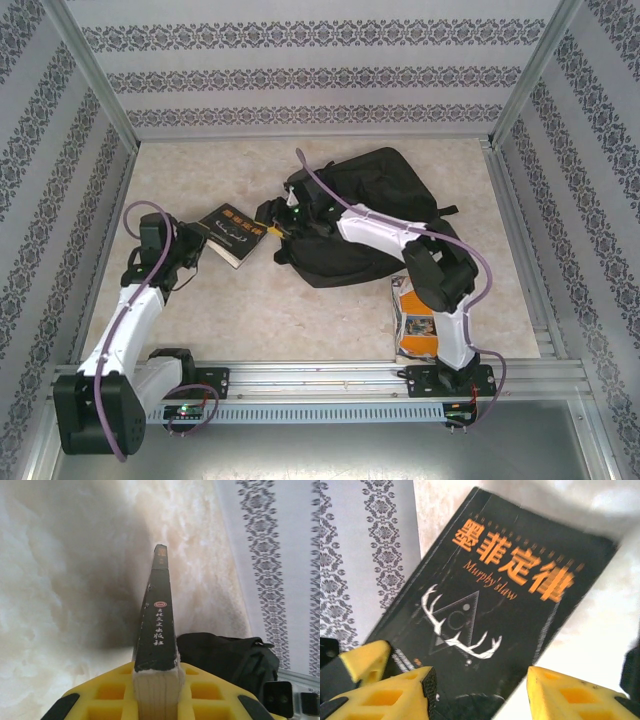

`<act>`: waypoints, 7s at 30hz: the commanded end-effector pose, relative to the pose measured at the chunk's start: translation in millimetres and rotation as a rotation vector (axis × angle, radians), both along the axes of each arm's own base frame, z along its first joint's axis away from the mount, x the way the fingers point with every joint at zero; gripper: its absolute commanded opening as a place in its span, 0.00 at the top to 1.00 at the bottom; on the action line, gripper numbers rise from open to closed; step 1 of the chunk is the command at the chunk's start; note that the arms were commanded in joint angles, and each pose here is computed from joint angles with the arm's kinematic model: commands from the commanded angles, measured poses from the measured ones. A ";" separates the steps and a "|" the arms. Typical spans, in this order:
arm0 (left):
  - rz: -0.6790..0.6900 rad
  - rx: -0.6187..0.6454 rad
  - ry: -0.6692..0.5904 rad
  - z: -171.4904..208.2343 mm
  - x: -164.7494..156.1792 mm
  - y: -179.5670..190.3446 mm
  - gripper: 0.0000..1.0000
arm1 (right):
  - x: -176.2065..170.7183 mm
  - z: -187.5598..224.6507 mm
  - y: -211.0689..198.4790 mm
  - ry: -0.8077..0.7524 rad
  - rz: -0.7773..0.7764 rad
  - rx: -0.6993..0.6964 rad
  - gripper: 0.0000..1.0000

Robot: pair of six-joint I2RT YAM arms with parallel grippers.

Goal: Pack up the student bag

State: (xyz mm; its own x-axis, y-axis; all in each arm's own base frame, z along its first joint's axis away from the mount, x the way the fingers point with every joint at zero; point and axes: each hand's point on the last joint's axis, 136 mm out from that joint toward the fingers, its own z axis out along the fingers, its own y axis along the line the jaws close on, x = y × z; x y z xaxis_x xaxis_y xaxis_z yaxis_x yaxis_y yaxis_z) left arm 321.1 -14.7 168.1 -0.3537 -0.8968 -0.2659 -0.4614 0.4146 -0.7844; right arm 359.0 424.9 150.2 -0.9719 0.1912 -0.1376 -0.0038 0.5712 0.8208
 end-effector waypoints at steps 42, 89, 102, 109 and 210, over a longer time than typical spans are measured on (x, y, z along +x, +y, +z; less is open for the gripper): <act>-1.062 -0.483 -0.603 191.1 -13.6 -200.0 1.00 | -44.3 120.7 -236.1 -0.541 -0.068 0.141 0.03; -1.292 -0.476 -0.445 122.2 -44.9 -265.6 0.83 | -39.3 127.1 -263.8 -0.380 -0.244 0.441 1.00; -0.797 0.096 -0.370 130.1 -13.9 -155.8 1.00 | -40.8 92.1 -282.3 -0.467 -0.370 -0.085 0.47; -0.486 0.409 -0.325 143.6 -23.4 -84.2 1.00 | -44.3 66.0 -231.8 -0.483 -0.168 -0.290 0.45; -0.801 -0.480 -0.575 139.7 -34.5 -233.9 1.00 | 14.6 104.7 -238.4 -0.530 -0.030 -0.440 0.44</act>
State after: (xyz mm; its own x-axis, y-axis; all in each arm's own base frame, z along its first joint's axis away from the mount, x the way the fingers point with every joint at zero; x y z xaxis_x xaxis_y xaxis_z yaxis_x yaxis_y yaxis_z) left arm 299.7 -234.7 233.9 -0.8249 -0.5530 -0.1167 0.0203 0.1774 -0.9839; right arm 380.9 185.0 224.0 -0.7894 0.0433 -0.6123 -0.2858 0.8569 0.4291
